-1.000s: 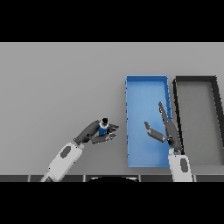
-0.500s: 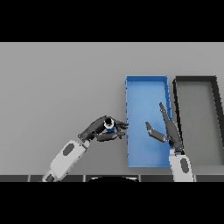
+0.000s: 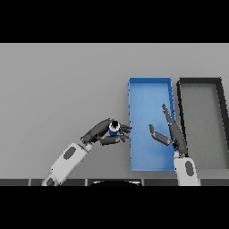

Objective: Pick up the blue pipe and place it into the blue bin.

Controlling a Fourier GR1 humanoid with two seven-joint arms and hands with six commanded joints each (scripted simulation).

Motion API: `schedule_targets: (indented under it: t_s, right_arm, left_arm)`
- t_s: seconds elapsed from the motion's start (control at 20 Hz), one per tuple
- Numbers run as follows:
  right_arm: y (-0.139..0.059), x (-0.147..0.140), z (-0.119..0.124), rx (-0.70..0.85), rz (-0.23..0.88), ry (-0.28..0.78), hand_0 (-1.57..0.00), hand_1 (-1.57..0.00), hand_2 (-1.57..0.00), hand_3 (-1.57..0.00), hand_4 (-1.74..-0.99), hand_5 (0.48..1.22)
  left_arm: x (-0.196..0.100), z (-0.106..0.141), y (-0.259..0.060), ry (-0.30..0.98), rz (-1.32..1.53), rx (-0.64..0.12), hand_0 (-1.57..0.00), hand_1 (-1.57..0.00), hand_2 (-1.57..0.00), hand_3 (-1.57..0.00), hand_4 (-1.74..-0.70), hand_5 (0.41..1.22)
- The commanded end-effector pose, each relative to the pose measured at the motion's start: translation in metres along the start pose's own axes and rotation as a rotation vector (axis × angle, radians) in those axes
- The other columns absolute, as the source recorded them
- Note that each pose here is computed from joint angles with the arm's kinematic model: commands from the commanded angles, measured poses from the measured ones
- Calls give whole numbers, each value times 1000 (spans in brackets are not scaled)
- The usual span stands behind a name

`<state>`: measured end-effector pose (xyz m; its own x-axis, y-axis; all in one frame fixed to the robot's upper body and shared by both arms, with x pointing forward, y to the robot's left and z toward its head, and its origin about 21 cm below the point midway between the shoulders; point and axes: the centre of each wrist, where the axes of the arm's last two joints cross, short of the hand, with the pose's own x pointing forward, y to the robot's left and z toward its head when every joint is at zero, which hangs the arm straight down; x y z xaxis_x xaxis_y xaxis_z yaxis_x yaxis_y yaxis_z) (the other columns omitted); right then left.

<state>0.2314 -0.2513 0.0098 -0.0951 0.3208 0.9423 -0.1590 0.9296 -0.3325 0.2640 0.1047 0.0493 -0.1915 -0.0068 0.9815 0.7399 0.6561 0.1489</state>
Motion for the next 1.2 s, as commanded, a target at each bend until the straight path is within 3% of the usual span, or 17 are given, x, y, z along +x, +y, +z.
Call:
schedule_targets:
  t_s: [0.0, 0.1, 0.2, 0.3, 0.55, 0.85, 1.1, 1.15]
  right_arm:
    - [0, 3, -1, 2, 3, -1, 1, 1, 1, 1, -1243, 687]
    - [-4, 6, -3, 6, 1, -24, 1, 1, 1, 1, -1213, 684]
    - [-13, 14, -2, 64, -106, -104, 1, 1, 1, 1, -1225, 647]
    - [-25, 33, -6, 156, -201, -157, 1, 1, 1, 1, -1242, 584]
    - [-39, 90, -21, 433, -252, -226, 1, 1, 1, 1, -1326, 507]
    - [-17, 152, -40, 709, -157, -337, 1, 1, 1, 1, -1335, 490]
    - [7, 175, -59, 836, -78, -369, 1, 1, 1, 1, -1307, 497]
    - [10, 179, -62, 850, -63, -376, 1, 1, 1, 1, -1288, 502]
  left_arm:
    - [-1, -1, -2, 1, -8, 0, -1570, -1570, -1570, -1442, -1730, 1220]
    - [-2, 1, -1, -3, -7, -2, -1570, -1570, -1570, -1440, -1730, 1220]
    - [2, -2, -2, -8, -1, -3, -1571, -1571, -1571, -1441, -1730, 1221]
    - [-1, -1, 1, -1, 1, -6, -1571, -1571, -1571, -1440, -1731, 1221]
    - [1, -5, -1, -10, -15, -17, -1571, -1571, -1571, -1444, -1731, 1221]
    - [2, -4, 2, 11, -38, -18, -1571, -1571, -1571, -1440, -1730, 1221]
    - [3, -1, -1, -23, -30, -40, -1571, -1571, -1571, -1444, -1728, 1221]
    - [3, -2, 1, -35, -23, -38, -1571, -1571, -1571, -1469, -1670, 1221]
